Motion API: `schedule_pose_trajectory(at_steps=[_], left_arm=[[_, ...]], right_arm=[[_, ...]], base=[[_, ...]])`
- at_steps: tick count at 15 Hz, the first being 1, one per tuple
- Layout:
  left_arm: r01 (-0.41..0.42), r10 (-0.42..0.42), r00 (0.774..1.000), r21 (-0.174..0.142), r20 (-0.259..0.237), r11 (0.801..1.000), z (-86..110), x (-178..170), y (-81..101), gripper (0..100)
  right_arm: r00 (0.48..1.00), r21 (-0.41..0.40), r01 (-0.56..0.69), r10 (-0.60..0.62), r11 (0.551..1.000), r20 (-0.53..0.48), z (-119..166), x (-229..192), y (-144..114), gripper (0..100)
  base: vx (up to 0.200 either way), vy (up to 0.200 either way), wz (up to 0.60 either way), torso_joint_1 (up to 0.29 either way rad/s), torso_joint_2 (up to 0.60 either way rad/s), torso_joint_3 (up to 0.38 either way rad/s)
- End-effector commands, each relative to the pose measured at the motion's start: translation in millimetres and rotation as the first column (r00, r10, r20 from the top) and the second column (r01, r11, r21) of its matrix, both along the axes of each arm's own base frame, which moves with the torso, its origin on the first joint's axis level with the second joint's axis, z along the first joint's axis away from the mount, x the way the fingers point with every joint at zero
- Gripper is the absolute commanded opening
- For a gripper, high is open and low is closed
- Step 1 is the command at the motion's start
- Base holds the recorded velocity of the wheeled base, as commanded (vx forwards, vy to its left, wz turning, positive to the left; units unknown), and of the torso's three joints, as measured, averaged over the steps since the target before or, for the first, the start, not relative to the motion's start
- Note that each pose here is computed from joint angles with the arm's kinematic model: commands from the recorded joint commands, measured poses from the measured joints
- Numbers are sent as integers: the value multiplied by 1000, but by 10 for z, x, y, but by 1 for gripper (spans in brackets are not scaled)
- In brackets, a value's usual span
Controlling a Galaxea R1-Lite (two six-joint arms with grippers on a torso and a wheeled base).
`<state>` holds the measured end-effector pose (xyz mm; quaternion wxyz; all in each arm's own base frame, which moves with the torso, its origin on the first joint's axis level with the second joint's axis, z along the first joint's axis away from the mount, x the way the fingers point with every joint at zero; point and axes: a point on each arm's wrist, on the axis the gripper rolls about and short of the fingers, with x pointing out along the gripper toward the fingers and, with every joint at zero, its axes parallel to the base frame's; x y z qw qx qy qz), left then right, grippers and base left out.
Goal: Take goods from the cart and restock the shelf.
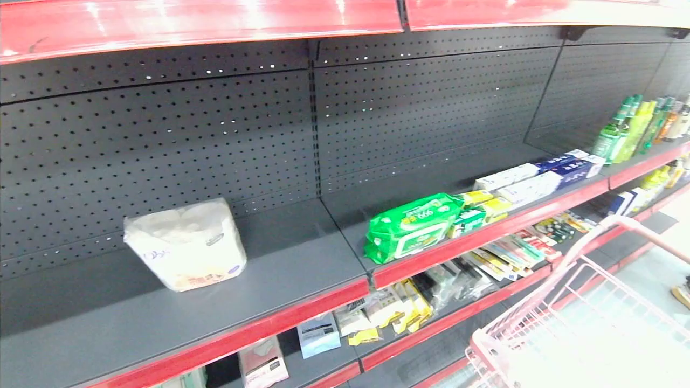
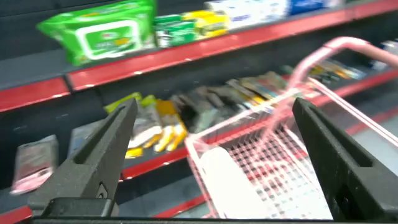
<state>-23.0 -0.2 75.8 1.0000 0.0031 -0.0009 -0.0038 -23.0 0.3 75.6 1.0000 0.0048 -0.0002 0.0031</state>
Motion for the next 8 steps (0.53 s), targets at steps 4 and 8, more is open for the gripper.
schedule_pose_trajectory(at_steps=[4, 8], left_arm=[[0, 0, 1000, 0, -2, 1000, 0, 1, 0, 100], [0, 0, 1000, 0, -2, 1000, 0, 1, 0, 100]], right_arm=[[1000, 3, -2, 2, 1000, 1, 3, 0, 0, 100], [1000, -2, 2, -2, 1000, -2, -3, 2, 0, 100]], base=[[0, 0, -600, 1, 4, 1], [0, 0, -600, 2, 5, -1]])
